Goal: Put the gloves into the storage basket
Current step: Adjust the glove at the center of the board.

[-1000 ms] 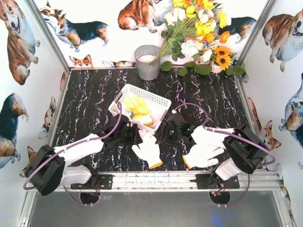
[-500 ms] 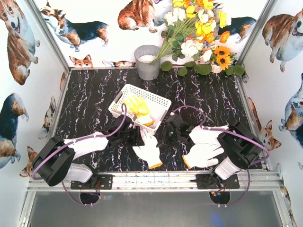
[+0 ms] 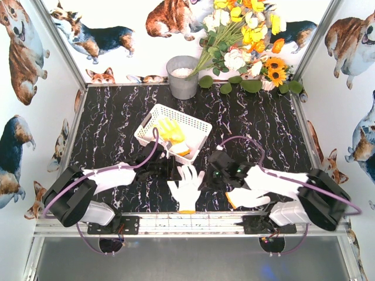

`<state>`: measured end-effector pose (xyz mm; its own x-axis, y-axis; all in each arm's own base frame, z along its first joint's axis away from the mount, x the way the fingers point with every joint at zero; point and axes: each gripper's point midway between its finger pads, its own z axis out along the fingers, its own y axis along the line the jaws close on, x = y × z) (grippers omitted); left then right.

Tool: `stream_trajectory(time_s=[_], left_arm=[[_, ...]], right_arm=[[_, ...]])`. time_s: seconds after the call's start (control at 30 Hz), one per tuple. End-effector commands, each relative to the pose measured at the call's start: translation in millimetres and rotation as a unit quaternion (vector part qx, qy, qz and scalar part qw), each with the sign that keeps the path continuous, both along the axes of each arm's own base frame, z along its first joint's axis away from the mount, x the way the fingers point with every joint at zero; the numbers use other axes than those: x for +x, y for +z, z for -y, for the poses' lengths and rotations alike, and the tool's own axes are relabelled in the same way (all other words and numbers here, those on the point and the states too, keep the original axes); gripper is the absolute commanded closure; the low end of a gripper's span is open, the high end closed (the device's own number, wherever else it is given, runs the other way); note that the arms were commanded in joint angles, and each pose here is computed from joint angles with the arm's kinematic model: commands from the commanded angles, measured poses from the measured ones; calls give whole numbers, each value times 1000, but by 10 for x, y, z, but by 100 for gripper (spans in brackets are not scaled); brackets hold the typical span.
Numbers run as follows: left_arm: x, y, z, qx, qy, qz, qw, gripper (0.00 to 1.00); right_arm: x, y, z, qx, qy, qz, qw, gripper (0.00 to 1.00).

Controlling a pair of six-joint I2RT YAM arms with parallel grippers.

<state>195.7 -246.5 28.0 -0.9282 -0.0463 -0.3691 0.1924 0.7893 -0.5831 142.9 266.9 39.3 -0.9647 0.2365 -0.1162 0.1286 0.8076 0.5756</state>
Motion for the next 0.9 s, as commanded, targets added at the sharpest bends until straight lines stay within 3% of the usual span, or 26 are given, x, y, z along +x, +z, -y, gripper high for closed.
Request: stream_trajectory(time_s=[0.0,0.13,0.3,0.47,0.53,0.73,0.87], left_arm=[[-70,-111,-42,12,-1,-22,1000,57],[-2,-93,-24,11,5,-11,1000,57],[91,9,-73,21,21,14,999,54],[252,393,-139,24,38,78,996,41],[308,579,-202,32,46,107,993,34],[476,1056,-634,90,91,175,976,12],[692,1304,-1138,146,131,203,959,3]], right_arm=[[105,40,169,-8,-60,33,998,100],[222,-1,154,-2,-70,52,996,100],[255,-23,57,-16,-33,27,999,100],[294,145,117,-40,-14,47,998,64],[316,264,240,-69,-10,61,996,55],[377,429,981,-206,-69,66,974,42],[371,449,1556,-299,-146,56,941,33]])
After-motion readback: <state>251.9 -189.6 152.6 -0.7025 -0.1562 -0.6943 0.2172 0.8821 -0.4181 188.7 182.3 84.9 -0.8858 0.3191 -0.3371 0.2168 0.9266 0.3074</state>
